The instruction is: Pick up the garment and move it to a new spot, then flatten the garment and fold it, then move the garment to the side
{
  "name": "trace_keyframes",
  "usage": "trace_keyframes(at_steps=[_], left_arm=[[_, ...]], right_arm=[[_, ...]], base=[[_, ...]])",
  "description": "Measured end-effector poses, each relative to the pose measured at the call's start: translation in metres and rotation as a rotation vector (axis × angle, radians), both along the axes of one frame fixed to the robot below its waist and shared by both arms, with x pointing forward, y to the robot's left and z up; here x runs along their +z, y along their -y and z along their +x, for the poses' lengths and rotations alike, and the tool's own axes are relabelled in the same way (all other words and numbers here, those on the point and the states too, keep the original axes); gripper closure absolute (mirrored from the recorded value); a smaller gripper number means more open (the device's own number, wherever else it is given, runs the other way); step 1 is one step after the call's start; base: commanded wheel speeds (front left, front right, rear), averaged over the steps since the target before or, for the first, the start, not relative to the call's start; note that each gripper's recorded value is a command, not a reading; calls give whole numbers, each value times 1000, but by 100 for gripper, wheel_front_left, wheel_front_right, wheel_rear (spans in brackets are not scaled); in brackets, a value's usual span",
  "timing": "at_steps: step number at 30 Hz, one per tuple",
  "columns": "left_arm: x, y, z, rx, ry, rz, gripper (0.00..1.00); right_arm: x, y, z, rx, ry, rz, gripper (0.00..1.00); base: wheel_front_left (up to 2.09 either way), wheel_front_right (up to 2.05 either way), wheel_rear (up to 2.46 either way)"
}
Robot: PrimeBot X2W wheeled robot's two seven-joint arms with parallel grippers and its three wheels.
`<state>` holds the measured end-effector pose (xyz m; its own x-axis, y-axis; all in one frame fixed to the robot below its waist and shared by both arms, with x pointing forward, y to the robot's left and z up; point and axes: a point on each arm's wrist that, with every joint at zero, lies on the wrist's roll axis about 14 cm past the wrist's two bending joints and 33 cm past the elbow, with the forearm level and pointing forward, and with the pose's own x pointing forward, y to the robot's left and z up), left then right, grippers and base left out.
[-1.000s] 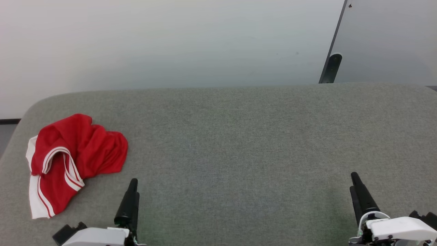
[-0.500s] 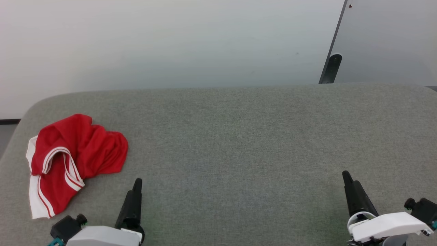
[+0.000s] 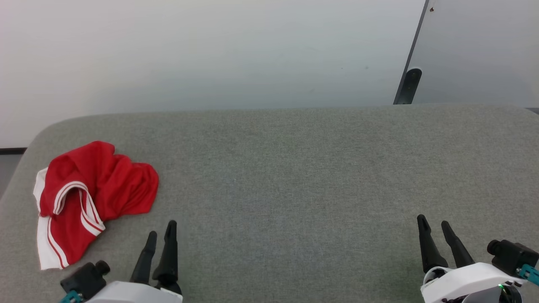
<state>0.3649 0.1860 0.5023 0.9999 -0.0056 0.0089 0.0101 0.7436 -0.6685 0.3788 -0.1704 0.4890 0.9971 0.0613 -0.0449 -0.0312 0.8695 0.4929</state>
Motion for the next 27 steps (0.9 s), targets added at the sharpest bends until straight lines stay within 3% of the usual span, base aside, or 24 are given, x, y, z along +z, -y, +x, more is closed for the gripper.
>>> trace_keyframes(at_steps=[27], left_arm=[[19, 13, -7, -43, 99, 292, 0]], right_arm=[[6, -12, -2, 54, 68, -282, 0]], base=[[0, 0, 0]])
